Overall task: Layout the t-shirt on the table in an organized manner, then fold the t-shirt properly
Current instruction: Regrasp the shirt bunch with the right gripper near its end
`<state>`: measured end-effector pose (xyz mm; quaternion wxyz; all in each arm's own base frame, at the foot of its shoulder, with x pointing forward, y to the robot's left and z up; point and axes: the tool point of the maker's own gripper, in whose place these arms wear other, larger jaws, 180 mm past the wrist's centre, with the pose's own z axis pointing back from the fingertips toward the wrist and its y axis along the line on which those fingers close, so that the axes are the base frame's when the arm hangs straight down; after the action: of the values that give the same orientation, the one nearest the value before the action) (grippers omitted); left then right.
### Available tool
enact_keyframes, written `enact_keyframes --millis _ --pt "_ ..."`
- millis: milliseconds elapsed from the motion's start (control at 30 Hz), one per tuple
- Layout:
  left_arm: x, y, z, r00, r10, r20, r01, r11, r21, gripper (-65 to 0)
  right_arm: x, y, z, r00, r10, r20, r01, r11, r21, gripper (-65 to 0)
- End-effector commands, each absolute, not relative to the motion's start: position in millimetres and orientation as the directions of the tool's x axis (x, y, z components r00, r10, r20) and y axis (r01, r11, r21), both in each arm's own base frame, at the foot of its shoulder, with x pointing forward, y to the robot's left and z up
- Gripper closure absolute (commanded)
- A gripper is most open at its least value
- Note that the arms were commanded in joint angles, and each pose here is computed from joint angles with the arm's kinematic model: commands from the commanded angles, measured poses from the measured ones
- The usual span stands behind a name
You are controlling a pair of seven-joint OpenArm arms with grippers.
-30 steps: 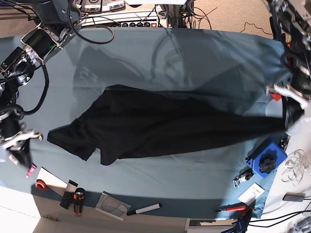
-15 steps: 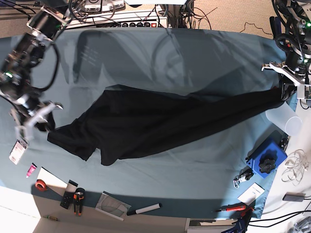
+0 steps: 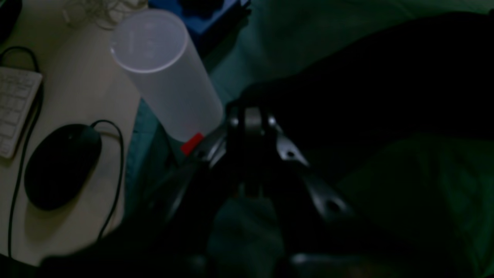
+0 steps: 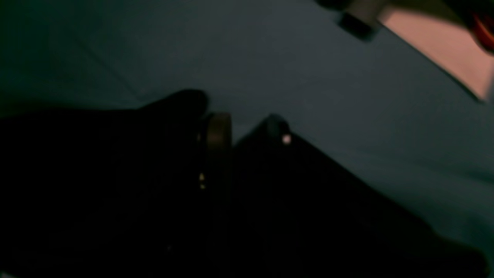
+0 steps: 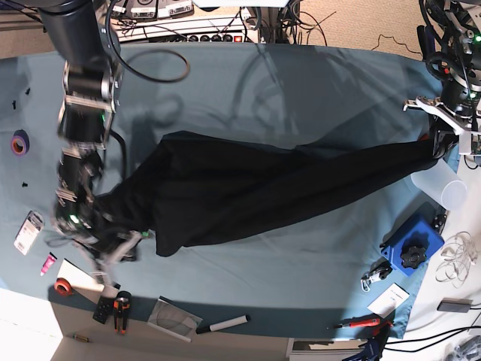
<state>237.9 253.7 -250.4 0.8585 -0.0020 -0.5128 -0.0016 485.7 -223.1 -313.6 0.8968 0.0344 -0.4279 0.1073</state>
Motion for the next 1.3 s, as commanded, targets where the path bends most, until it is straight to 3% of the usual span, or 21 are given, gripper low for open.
enact_keyframes --millis 0,233,433,567,600,667,733,933,1267 --pt "241 254 -239 0.436 -0.012 0.900 0.011 1.000 0.008 0.0 498 -222 -298 0.581 0.170 0.796 -0.225 0.973 -0.044 -16.6" --pt "241 254 -239 0.436 -0.012 0.900 0.011 1.000 0.008 0.0 485 -207 -353 0.686 0.158 0.710 -0.218 0.976 -0.007 -16.6" --pt "241 254 -239 0.437 -0.011 0.899 0.010 1.000 0.008 0.0 478 -218 -363 0.723 0.189 0.665 -0.213 0.976 -0.046 -16.6" --pt "241 254 -239 0.436 -0.012 0.900 0.011 1.000 0.008 0.0 460 -211 -376 0.805 0.159 0.571 -0.210 0.977 0.024 -16.5" --pt "241 254 -239 0.436 -0.012 0.900 0.011 1.000 0.008 0.0 454 -209 -380 0.827 0.150 0.542 -0.208 0.977 0.047 -14.0" --pt "241 254 -239 0.436 -0.012 0.900 0.010 1.000 0.008 0.0 441 -209 -387 0.869 0.154 0.471 -0.207 0.976 0.062 -1.8" --pt "241 254 -239 0.436 -0.011 0.900 0.010 1.000 0.008 0.0 432 -211 -393 0.888 0.161 0.431 -0.206 0.977 0.061 0.0" --pt "241 254 -239 0.436 -0.012 0.900 0.010 1.000 0.008 0.0 429 -216 -372 0.834 0.189 0.518 -0.229 0.973 0.015 0.0" --pt "241 254 -239 0.436 -0.011 0.900 0.010 1.000 0.008 0.0 414 -226 -275 0.615 0.249 0.748 -0.180 0.968 -0.175 0.0"
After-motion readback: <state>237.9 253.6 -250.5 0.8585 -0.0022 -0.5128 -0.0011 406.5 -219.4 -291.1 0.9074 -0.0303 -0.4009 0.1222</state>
